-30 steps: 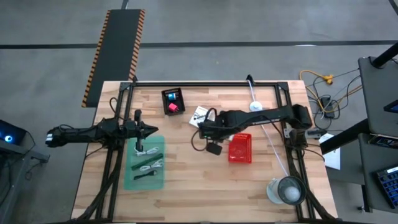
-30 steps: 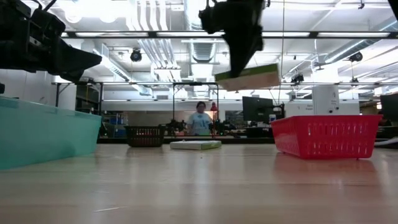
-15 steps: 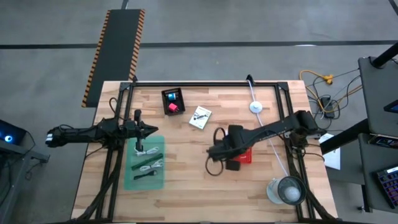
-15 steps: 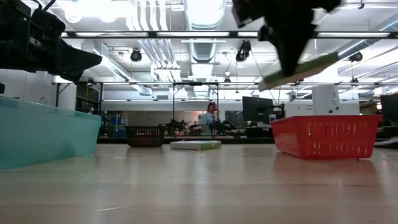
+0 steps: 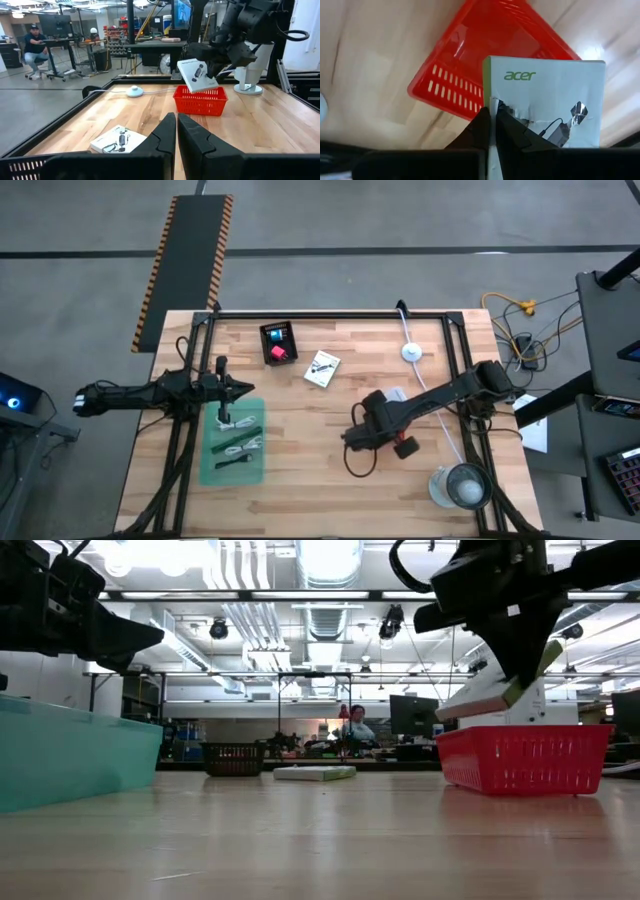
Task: Pick and place items into bin
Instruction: Put the bottom white USB box into the orange bin
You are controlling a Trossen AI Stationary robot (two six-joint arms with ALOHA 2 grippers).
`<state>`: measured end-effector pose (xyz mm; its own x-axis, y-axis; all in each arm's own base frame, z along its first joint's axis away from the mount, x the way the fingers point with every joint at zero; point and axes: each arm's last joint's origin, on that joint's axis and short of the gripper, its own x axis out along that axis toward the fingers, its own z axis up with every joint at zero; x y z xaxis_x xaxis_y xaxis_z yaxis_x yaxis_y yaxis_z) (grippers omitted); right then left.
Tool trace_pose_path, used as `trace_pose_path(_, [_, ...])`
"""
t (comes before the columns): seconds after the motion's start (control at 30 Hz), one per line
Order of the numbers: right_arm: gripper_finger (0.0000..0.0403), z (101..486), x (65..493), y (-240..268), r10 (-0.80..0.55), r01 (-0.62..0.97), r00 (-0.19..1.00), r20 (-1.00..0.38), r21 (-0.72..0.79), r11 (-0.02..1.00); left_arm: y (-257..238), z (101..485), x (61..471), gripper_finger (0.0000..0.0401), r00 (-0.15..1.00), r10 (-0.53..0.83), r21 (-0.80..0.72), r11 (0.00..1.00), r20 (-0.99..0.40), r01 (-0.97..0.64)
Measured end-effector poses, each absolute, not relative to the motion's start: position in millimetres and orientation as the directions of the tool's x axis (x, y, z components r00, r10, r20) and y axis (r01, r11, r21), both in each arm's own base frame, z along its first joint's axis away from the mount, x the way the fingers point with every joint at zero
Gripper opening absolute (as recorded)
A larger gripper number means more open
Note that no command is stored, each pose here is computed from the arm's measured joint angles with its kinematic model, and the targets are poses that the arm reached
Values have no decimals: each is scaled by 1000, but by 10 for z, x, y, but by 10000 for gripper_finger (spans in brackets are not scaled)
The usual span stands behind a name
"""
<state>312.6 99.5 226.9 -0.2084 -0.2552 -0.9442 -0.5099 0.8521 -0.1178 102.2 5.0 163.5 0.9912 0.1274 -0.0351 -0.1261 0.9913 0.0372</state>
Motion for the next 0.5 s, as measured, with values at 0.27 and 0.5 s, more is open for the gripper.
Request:
trace_pose_path(0.27, [8, 2291, 3022, 1030, -288, -691, -287, -914, -11, 723, 50, 1636, 1022, 2, 991, 127, 39, 991, -34, -126])
trace_pose_path(0.5, [8, 2244, 2973, 1141, -239, -738, -319, -917, 82, 670, 50, 1640, 1021, 2, 991, 128, 44, 991, -31, -126])
